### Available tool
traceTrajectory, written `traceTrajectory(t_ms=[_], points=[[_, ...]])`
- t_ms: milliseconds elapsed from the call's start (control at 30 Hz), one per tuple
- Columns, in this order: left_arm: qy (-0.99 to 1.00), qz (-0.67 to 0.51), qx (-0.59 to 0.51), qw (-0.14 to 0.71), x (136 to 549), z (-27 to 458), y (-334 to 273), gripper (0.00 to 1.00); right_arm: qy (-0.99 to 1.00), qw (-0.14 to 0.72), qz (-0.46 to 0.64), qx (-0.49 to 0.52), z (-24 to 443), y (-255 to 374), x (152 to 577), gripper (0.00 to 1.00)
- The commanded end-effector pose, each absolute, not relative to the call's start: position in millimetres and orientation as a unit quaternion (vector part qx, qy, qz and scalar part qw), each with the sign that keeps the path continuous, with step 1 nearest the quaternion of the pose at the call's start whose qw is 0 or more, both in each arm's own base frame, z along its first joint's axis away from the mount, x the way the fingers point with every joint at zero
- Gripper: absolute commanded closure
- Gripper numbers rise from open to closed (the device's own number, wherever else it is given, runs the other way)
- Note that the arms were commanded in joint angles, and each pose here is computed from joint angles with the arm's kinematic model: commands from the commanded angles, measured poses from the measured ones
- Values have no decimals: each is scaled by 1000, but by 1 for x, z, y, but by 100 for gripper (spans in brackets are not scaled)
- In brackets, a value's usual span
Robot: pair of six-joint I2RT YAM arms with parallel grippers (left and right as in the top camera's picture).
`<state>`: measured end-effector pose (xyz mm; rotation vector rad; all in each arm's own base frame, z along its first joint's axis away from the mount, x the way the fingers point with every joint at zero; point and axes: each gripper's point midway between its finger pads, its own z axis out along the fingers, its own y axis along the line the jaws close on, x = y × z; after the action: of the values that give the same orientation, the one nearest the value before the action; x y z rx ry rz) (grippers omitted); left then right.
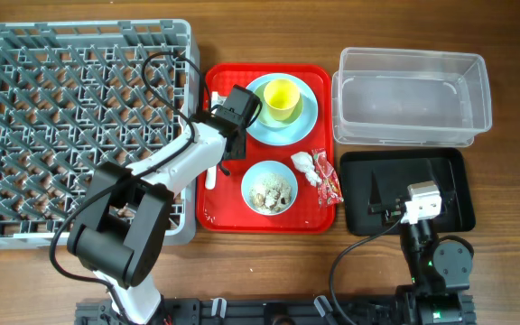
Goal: Sort waste into correct bins and load items into the dishwasher rack
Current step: 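Move the left gripper back to the white plastic spoon, then grasp the white spoon with the left gripper and lift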
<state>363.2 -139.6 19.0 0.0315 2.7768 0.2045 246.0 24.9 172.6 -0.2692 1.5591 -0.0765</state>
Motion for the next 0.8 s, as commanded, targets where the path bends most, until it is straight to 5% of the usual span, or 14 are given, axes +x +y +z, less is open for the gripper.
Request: traceTrajectory(t_ms=[0, 767], points=[[979, 90, -2, 182, 367, 15, -130, 72, 701, 704, -34, -113, 173, 23, 246, 0], [986, 82, -10, 141, 352, -16, -128, 80, 701, 704, -34, -113, 173, 23, 246, 0]])
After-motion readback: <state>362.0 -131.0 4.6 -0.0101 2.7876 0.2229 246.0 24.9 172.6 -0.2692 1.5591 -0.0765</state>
